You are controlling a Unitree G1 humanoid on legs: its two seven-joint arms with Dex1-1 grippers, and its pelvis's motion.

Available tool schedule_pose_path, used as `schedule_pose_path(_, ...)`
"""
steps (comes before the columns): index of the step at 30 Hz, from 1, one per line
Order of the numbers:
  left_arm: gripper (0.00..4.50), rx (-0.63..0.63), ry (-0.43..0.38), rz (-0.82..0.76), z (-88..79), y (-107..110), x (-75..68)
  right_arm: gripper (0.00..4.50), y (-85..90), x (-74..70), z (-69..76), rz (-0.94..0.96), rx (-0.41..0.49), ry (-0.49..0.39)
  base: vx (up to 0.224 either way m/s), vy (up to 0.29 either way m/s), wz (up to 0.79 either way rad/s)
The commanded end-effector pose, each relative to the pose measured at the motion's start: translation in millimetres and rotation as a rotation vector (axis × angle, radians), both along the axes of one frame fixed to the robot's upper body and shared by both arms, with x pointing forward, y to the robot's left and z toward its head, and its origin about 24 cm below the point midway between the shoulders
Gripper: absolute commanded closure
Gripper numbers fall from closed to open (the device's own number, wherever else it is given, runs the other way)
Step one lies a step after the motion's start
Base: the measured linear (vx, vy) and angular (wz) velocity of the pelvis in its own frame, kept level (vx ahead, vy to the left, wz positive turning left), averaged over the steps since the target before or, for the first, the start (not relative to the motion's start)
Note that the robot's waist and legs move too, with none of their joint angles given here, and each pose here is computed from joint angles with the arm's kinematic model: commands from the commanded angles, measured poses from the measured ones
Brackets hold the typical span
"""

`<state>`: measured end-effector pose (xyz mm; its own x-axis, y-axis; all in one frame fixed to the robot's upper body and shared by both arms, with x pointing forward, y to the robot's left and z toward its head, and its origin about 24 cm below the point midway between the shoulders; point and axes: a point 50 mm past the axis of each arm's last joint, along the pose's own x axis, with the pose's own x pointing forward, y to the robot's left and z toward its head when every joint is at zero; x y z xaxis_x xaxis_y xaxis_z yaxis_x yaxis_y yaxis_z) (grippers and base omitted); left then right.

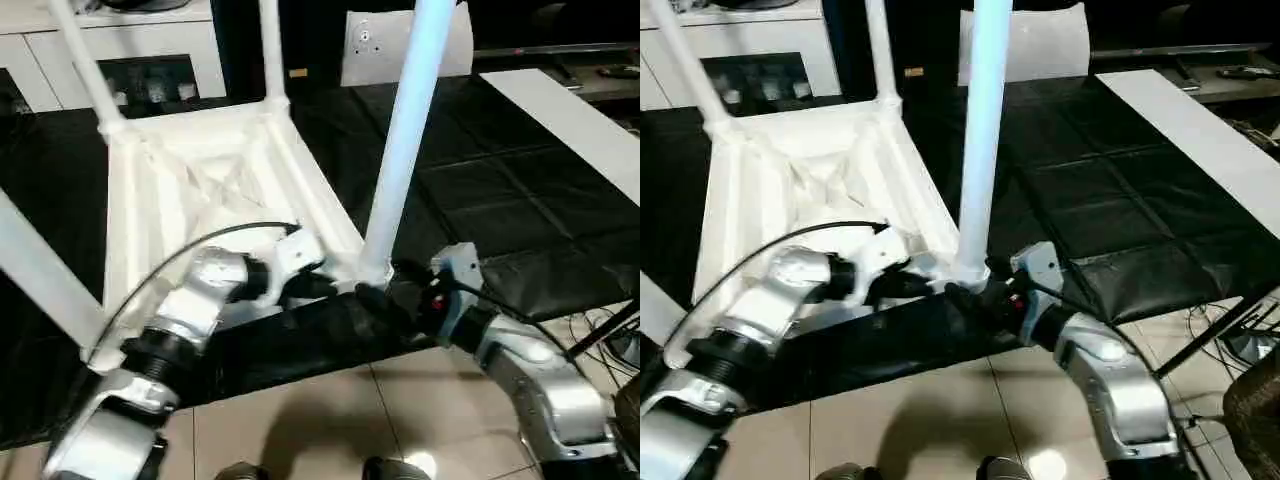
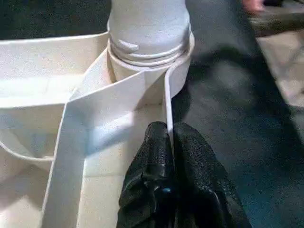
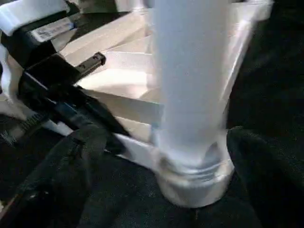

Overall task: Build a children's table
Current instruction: Rotate leg to tighten

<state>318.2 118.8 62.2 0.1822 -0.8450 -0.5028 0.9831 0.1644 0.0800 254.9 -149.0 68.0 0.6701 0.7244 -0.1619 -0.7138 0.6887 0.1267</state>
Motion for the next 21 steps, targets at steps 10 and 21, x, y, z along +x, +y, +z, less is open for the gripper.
schedule_pose_path(10,4.50,0.079,0.045,-0.375,6.3,-12.7,-11.4,0.20,-2.2,-3.0,4.2,0.298,-0.080,0.012,0.000,0.000,0.00)
schedule_pose_path(21,4.50,0.135,0.065,-0.483,7.5,-11.5,-10.6,1.14,-7.9,3.9,2.0,0.471,-0.105,0.069,0.000,0.000,0.00)
